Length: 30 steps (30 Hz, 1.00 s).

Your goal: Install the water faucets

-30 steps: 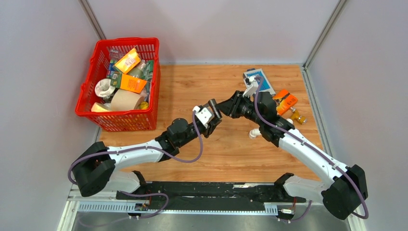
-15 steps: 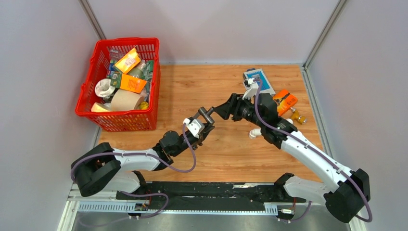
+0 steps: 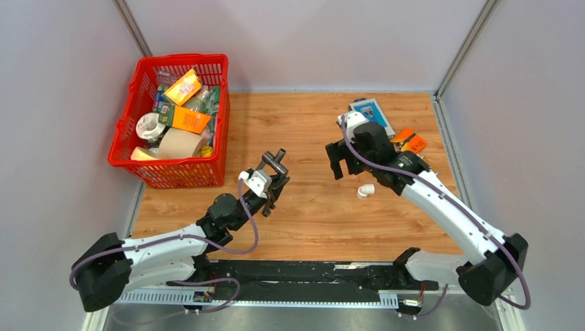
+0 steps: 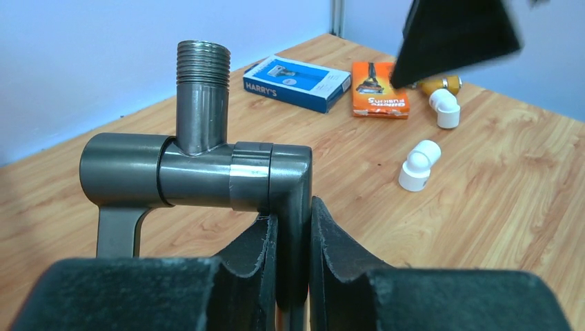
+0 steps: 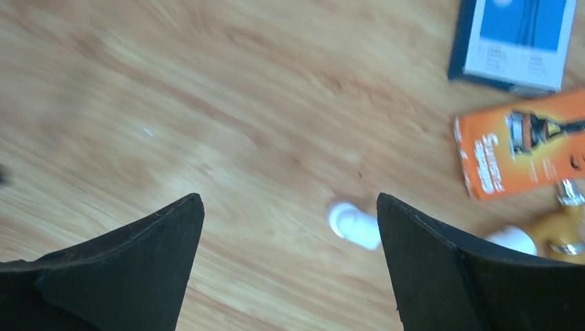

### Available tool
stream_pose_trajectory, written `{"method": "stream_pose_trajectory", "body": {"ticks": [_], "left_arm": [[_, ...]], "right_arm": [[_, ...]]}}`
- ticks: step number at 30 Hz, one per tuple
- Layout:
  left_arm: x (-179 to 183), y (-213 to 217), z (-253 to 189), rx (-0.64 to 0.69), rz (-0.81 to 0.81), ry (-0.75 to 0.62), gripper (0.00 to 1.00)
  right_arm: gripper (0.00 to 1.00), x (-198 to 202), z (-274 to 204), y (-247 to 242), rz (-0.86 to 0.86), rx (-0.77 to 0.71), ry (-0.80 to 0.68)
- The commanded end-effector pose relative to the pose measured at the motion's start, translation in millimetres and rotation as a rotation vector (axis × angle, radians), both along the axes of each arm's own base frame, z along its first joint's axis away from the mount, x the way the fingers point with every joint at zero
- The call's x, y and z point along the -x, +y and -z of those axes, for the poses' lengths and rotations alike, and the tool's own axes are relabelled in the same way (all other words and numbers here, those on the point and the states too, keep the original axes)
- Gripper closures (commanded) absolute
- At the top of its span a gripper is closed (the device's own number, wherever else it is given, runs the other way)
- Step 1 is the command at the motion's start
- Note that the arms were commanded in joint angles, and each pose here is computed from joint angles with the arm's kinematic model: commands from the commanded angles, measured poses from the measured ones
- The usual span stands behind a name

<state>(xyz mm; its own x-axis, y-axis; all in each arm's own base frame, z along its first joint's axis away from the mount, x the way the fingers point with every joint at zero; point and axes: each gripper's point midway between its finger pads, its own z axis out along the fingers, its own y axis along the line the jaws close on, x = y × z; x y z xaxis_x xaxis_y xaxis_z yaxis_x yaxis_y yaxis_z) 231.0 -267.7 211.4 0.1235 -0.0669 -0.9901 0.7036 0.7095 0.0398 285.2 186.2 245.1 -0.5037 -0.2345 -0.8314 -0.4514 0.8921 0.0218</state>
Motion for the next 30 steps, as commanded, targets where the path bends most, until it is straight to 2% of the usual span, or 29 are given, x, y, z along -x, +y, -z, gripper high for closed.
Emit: {"method": "stream_pose_trajectory", "body": {"ticks": [1, 4, 12, 21, 30], "left_arm": [[4, 13, -28, 0.064, -0.029, 0.007, 1.00], [9, 16, -31, 0.062, -0.020, 0.032, 1.00], [17, 18, -42, 0.082, 0.006, 0.040, 1.00], [19, 16, -42, 0.071, 0.028, 0.048, 1.00], [20, 17, -40, 0.056, 0.026, 0.044, 1.00]], "right_arm": [[0.00, 11, 54, -46, -0.009, 0.360, 0.139], [0.00, 8, 85, -61, 0.012, 0.495, 0.203], [0.00, 12, 133, -75, -0.056, 0.652, 0.329], [0.02, 10, 173, -89, -0.088, 0.710, 0.422], [0.12, 9, 203, -92, -0.085, 0.780, 0.518]]}}
